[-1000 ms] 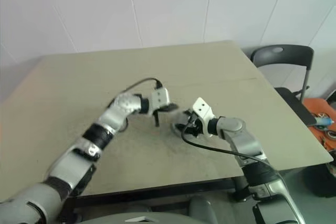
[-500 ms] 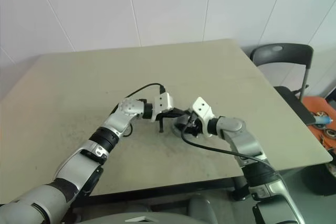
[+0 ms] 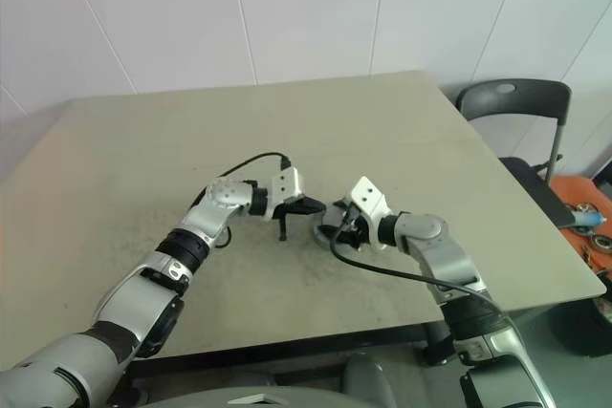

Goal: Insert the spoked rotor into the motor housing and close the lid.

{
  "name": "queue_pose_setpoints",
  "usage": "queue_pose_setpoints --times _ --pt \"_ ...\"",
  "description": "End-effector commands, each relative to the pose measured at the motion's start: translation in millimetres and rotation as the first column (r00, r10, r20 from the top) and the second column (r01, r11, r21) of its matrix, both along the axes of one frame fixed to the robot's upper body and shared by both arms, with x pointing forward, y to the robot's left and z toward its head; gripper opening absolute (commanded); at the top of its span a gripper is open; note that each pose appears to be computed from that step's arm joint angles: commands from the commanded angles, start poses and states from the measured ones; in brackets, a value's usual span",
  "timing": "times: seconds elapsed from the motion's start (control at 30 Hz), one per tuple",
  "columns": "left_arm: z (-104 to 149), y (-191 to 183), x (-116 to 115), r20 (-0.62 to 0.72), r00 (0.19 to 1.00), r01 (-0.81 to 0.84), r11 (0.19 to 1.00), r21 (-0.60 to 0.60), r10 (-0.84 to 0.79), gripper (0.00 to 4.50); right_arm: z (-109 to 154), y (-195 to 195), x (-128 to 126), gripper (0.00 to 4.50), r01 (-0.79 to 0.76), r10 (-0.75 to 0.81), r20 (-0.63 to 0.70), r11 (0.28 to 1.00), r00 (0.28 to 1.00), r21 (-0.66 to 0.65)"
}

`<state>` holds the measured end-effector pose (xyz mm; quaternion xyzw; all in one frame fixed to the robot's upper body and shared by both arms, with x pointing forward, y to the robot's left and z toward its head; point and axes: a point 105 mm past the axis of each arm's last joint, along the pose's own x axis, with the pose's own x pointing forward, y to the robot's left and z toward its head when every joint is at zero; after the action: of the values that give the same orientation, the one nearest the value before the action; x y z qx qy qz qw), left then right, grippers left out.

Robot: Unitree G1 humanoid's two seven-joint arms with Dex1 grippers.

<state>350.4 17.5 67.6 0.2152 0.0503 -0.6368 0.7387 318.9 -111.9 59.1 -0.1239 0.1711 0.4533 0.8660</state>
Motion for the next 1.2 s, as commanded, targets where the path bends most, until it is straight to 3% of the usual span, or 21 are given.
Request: queue_pose_setpoints --times 0.03,0.33,0.53,0.57,0.67,1.2 --pt "7.3 -5.6 -5.6 -0.001 0.998 0.059 0.998 -0.004 -0.059 0.0 -9.4 -5.3 0.0 3.07 0.031 -0.032 -0.022 0.999 0.999 -0.033" --pt "-18.0 6.8 -6.4 -0.007 0.999 0.043 0.986 0.161 -0.043 0.0 -8.6 -5.2 0.5 3.07 0.039 -0.039 -0.015 0.999 0.999 -0.03" --pt "-22.5 8.3 -7.3 -0.008 0.999 0.033 0.983 0.18 -0.032 0.0 -7.3 -4.0 -1.5 3.07 0.03 -0.03 -0.028 0.999 0.999 -0.016" --pt "-22.4 7.5 -7.6 -0.011 1.0 0.029 0.985 0.171 -0.027 0.0 -6.5 -3.2 -3.0 3.8 0.022 -0.022 -0.035 1.0 0.999 -0.008" --pt "-22.8 6.7 -9.6 -0.026 0.999 0.025 0.988 0.15 -0.022 0.0 -3.2 -2.0 -3.8 4.47 0.023 -0.023 -0.036 1.0 0.999 0.013" --pt "-19.9 5.3 -21.2 -0.092 0.994 0.067 0.992 0.105 -0.058 0.0 31.9 -21.2 8.7 4.47 0.081 -0.08 -0.015 0.985 0.997 0.153"
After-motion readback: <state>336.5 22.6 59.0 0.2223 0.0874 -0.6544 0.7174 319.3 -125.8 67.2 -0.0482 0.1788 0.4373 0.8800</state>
